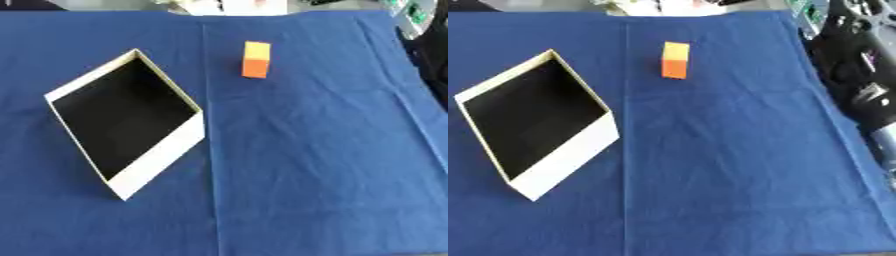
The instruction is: Pick up objects on the table and place them in the box.
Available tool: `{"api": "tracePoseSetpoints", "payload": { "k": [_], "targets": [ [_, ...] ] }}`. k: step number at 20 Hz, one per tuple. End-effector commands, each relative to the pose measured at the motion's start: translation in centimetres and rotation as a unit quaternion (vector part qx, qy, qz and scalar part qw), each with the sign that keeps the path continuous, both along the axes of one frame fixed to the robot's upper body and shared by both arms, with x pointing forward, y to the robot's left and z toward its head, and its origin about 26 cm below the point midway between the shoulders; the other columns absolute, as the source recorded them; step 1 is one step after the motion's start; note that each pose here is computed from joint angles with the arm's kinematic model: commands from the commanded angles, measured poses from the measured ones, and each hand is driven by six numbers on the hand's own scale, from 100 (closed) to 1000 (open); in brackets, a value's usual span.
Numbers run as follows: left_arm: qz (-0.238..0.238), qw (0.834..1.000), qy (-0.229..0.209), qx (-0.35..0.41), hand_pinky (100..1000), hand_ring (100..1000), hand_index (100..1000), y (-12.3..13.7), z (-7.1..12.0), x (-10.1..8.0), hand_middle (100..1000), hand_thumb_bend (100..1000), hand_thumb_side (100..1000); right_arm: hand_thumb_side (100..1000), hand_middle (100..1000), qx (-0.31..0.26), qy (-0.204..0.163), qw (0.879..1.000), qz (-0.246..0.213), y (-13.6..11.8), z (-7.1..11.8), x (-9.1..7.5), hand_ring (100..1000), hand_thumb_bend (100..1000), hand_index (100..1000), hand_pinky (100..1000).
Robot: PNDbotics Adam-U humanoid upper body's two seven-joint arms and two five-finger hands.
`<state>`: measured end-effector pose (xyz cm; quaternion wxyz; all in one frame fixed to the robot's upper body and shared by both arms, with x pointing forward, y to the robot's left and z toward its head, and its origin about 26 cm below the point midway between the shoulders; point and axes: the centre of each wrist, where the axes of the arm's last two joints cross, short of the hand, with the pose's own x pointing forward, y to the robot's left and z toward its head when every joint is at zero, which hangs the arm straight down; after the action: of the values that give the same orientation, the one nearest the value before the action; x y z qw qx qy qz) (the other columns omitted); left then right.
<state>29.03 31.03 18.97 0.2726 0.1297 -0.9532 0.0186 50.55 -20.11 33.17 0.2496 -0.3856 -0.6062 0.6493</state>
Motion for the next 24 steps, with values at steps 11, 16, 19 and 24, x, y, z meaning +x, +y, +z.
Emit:
{"api": "tracePoseSetpoints", "payload": {
  "k": [11, 16, 19, 24],
  "targets": [
    [-0.007, 1.0, -0.011, 0.014, 463, 494, 691, 0.0, 1.0, -0.2, 537, 132, 658, 595, 925, -0.061, 0.138, 0.987, 0.047, 0.8, 1.7, -1.1, 965, 506, 965, 918],
    [-0.01, 1.0, -0.009, 0.013, 463, 493, 690, -0.1, 0.9, -0.2, 537, 127, 658, 400, 910, -0.061, 0.173, 0.982, 0.052, 2.1, 2.5, -1.9, 952, 341, 976, 923],
    [-0.01, 1.0, -0.009, 0.013, 463, 493, 690, -0.1, 0.9, -0.2, 536, 123, 657, 358, 885, -0.031, 0.186, 0.981, 0.051, 2.6, 2.4, -2.0, 917, 258, 986, 904],
    [-0.013, 1.0, -0.008, 0.013, 464, 492, 690, -0.2, 0.9, -0.1, 535, 114, 657, 328, 897, -0.018, 0.206, 0.978, 0.035, 3.3, 2.2, -2.2, 933, 263, 1000, 917]
  ]
}}
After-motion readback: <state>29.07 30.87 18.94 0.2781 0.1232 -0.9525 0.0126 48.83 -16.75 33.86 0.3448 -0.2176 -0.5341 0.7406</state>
